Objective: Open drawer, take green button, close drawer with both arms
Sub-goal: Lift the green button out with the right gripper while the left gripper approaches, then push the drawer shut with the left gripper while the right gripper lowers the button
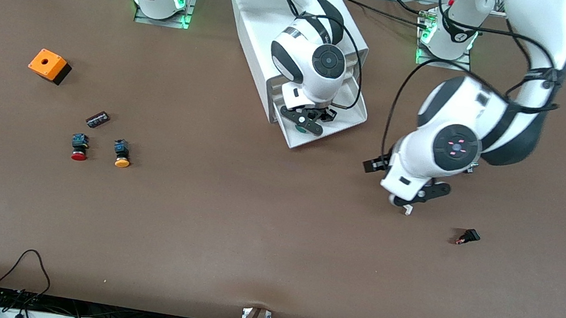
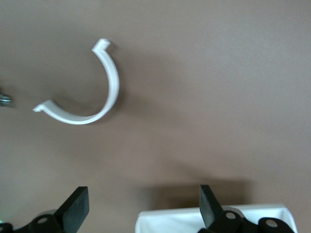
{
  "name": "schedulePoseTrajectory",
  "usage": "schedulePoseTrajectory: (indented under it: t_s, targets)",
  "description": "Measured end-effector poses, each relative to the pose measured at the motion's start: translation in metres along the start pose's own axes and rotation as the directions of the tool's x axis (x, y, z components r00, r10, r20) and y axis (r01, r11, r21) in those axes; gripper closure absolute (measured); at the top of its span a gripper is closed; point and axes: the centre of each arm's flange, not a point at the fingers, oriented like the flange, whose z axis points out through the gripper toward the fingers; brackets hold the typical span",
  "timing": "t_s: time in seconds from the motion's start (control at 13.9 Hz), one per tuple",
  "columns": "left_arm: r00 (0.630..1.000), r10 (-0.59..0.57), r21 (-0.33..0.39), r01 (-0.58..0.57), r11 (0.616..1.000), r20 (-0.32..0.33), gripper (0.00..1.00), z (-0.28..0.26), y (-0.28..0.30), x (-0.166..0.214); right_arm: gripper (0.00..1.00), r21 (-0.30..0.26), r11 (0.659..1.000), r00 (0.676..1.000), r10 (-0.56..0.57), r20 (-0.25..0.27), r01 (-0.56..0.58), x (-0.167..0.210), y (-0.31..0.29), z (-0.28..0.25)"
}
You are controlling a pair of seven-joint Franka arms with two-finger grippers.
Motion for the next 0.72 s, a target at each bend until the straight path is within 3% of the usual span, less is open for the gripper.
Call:
schedulePoseTrajectory:
  t_s: [0.43, 0.72]
  targets:
    - [1.0, -0.006, -0.03, 0.005, 1.0, -0.009, 0.0, 0.066, 0.006, 0.005, 0.59, -0.024, 0.996, 0.996, -0.088, 0.02, 0.089, 0.08, 0.037, -0.092]
    - [0.999, -0.037, -0.063, 0.038, 0.997, 0.01, 0.0, 0.09, 0.015, 0.008, 0.59, -0.01, 0.972, 0.971, -0.233, 0.048, 0.234, 0.154, 0.096, -0.152]
